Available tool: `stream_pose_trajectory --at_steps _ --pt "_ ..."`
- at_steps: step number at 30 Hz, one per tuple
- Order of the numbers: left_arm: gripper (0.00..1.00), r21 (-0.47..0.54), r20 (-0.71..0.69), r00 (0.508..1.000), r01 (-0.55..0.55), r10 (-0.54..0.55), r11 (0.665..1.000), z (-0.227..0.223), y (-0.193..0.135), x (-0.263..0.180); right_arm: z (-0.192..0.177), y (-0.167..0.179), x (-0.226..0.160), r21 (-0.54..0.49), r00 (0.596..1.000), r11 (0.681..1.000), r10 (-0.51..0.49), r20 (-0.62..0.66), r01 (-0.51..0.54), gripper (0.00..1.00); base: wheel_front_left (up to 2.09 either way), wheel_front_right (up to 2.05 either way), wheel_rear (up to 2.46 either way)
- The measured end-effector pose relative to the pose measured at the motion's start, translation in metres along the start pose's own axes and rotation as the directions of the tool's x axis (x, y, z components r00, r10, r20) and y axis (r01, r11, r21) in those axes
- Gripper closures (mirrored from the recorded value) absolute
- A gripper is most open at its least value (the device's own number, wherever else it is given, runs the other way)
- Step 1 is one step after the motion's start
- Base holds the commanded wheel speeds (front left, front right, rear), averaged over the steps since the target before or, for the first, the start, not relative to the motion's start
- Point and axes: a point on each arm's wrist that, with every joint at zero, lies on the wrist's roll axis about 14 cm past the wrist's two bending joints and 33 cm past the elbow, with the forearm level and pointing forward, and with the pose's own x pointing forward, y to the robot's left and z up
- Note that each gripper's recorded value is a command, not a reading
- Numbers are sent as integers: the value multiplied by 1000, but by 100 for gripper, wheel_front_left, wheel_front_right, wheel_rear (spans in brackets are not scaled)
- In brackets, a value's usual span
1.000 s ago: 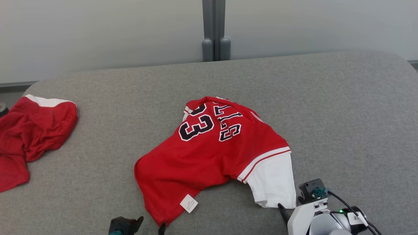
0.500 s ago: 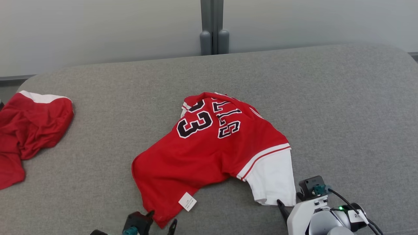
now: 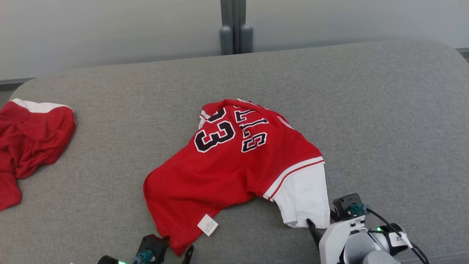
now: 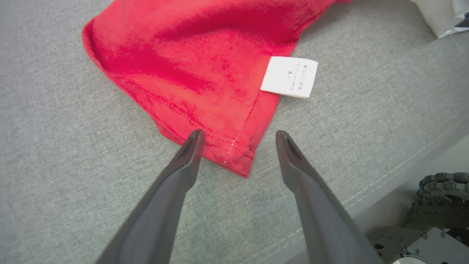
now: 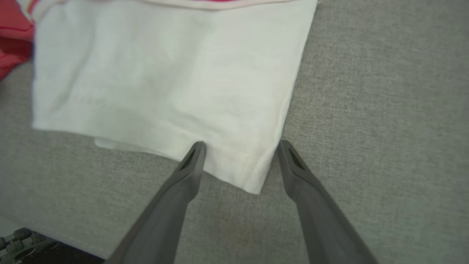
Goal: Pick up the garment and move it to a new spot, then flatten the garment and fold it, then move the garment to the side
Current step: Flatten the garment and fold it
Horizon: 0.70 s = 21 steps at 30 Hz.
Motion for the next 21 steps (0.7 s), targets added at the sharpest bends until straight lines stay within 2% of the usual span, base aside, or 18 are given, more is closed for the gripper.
stream_pose_trajectory --at_steps 1,2,3,4,5,6,12,16,18,21 --pt "10 -4 -6 1000 -1 1 1000 -2 1 1 0 0 1 2 1000 1000 2 1 -2 0 0 0 0" --pt "14 -4 -8 1000 -3 3 1000 -3 2 2 0 0 1 2 1000 1000 3 2 -3 0 0 0 0" --pt "24 -8 -10 1000 -6 6 1000 -5 3 2 0 1 2 4 1000 1000 4 0 -4 0 0 0 0" --pt "58 -13 -15 1000 -7 7 1000 -6 4 2 -1 2 2 7 1000 1000 7 -3 -7 27 0 0 0" --pt "93 -17 -20 1000 -10 9 1000 -8 4 3 -1 2 2 12 1000 1000 10 -4 -10 95 0 0 0" --pt "100 -22 -20 1000 -12 12 1000 -10 5 3 -1 2 2 27 1000 1000 13 0 -13 100 0 0 0" --pt "100 -31 20 1000 -20 21 999 -4 5 3 6 7 1 45 999 999 29 31 -30 100 0 0 0" --pt "100 -30 124 991 -54 57 998 25 14 -3 33 -2 -8 118 989 993 8 150 -25 100 0 0 0" --pt "100 -34 197 978 -64 69 997 47 16 -11 57 -8 -17 200 968 979 -2 250 -49 100 0 0 0" --pt "100 -28 304 951 -47 53 999 84 12 -31 97 -15 -41 303 912 946 -17 409 -119 100 0 0 0"
